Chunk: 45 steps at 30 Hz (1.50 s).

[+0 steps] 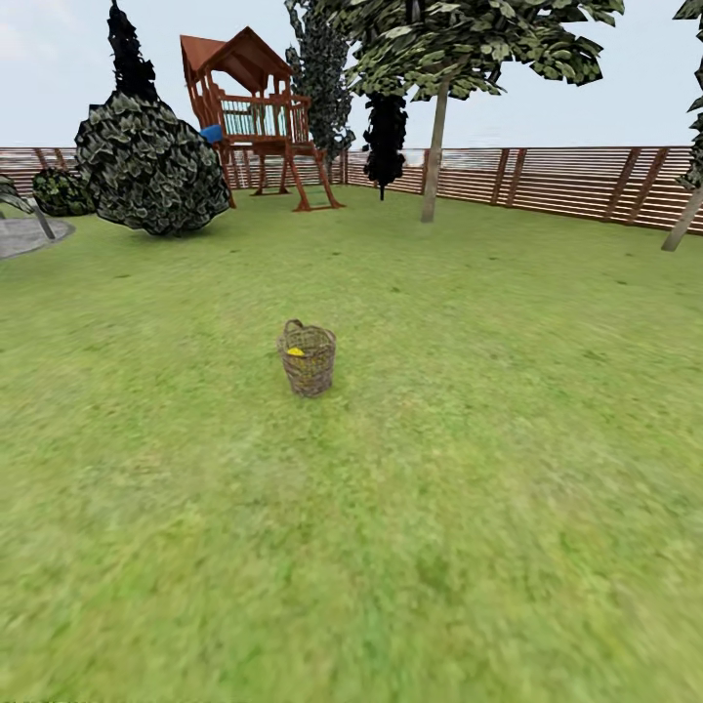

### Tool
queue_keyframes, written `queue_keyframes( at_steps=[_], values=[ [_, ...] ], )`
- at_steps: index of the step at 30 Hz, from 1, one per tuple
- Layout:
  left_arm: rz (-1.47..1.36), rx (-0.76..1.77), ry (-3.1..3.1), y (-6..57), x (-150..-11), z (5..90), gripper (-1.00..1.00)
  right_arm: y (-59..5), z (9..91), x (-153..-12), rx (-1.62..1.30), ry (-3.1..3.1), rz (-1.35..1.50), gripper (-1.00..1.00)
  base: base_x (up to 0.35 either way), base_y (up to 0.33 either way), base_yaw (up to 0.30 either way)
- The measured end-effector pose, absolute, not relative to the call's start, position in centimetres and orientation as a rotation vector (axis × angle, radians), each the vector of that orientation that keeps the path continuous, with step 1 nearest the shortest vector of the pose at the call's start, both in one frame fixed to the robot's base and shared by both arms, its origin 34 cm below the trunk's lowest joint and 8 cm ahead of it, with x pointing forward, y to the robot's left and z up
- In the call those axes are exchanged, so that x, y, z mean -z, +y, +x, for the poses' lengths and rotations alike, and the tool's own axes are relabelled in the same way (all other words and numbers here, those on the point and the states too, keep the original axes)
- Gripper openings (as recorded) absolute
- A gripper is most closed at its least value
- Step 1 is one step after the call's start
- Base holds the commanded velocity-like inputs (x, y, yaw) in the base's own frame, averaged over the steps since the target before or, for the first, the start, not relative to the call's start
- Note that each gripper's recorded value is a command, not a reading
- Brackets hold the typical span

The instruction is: Take the three Easter eggs out of the wicker basket on the lawn in the garden, then place them on the lawn next to a single tree (choose any tree) so that all three eggs are next to the same tree and none are left in the basket.

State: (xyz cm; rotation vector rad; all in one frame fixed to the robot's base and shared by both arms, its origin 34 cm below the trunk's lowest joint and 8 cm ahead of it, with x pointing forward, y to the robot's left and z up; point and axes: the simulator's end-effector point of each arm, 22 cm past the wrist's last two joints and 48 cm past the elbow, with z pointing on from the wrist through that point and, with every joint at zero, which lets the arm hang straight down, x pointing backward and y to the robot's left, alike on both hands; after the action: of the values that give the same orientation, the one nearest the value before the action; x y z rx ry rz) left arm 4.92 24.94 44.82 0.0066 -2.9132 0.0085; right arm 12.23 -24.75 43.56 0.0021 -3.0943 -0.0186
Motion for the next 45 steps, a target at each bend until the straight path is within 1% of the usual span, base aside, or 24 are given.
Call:
queue_keyframes(
  at_steps=[45],
  values=[
    [0.007,-0.008,-2.912,24.98,-44.83,4.88,1.00,-24.92,12.41,-43.55,0.023,-3.099,0.017,1.00,0.000,0.000,0.000]
  ],
)
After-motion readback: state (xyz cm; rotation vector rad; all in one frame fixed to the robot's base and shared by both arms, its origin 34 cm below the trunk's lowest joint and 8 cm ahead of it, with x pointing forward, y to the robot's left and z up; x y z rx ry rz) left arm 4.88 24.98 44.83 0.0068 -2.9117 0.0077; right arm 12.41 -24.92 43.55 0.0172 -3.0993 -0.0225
